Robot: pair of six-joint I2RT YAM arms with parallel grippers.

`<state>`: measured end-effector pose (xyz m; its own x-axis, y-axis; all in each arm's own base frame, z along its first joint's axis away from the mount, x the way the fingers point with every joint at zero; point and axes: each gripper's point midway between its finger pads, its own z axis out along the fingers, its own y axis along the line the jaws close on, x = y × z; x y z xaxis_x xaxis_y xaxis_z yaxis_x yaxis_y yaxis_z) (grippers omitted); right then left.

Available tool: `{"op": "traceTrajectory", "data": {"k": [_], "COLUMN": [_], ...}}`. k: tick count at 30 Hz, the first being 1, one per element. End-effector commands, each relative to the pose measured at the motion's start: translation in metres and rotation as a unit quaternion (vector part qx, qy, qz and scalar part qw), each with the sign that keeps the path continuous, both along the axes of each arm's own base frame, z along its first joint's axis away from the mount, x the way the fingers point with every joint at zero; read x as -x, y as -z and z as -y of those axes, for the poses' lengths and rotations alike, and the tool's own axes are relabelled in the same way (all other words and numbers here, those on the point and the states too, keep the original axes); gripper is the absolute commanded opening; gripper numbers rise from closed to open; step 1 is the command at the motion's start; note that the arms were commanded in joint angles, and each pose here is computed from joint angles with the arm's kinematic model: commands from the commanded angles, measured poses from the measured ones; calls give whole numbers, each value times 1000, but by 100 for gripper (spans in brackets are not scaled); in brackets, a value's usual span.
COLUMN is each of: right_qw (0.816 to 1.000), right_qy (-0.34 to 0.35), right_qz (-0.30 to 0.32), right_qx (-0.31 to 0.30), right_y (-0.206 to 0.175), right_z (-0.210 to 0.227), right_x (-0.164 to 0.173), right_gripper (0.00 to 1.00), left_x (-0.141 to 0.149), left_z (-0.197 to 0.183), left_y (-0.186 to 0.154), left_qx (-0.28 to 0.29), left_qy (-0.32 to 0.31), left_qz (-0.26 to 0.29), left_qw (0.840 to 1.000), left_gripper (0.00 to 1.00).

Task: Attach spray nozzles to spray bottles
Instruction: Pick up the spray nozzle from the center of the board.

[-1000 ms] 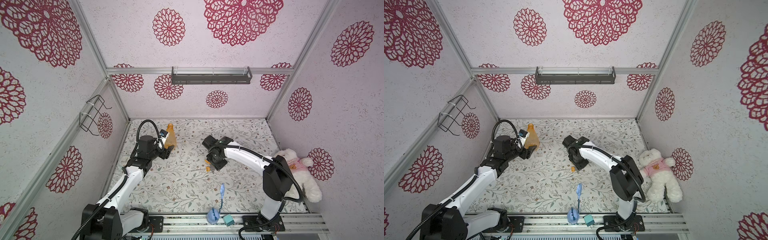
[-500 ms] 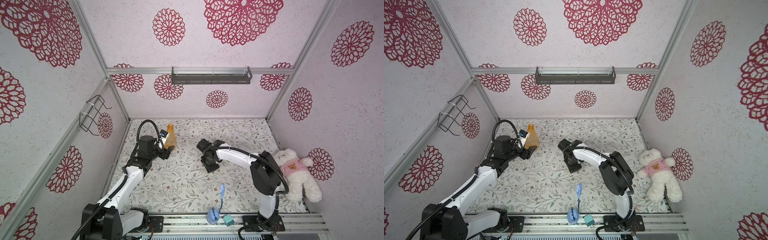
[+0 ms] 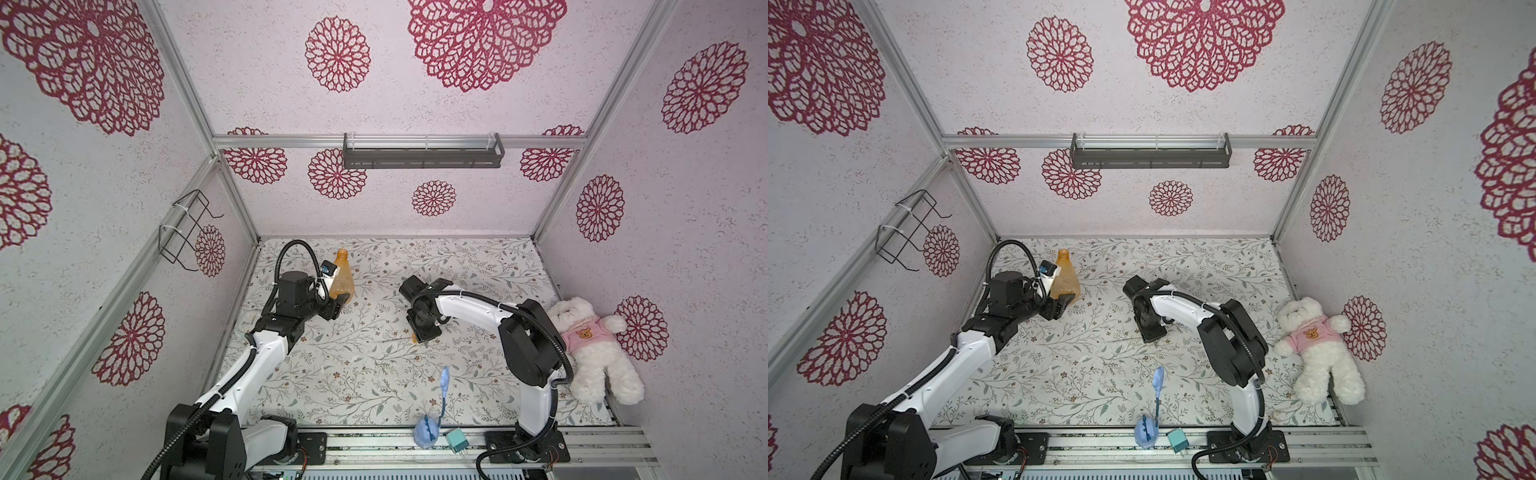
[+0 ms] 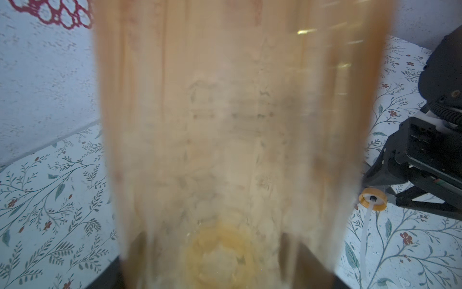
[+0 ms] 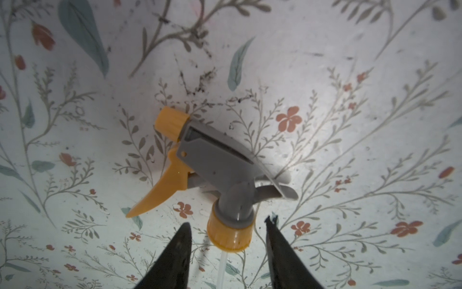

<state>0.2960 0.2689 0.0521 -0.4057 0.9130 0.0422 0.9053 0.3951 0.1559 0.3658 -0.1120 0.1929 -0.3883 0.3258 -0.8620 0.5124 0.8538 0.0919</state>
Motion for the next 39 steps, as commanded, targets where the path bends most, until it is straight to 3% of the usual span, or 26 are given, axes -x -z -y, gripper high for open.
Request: {"op": "traceTrajectory", "data": {"k": [1, 20, 29, 39], "right_qw": [1000, 998, 998, 999], "right_qy": [25, 29, 9, -28], "right_qz": [-13, -52, -56, 7], "right_qx": [8, 35, 38, 43], "right_y": [4, 48, 62, 32], "right_z": [8, 22, 29, 40], "right_x": [3, 11, 17, -2], "right_gripper": [49, 43, 24, 1], "left_x": [-4, -4, -3, 1], "left_z": [2, 4, 7, 10], "left_y": [-10, -4, -1, -1], "left_qx": [6, 4, 1, -5], "left_qy": [4, 9, 14, 21], "left_qz": [11, 0, -6, -6], "left_qw": [1000, 1000, 1000, 1000], "left_gripper": [28, 29, 29, 29]}}
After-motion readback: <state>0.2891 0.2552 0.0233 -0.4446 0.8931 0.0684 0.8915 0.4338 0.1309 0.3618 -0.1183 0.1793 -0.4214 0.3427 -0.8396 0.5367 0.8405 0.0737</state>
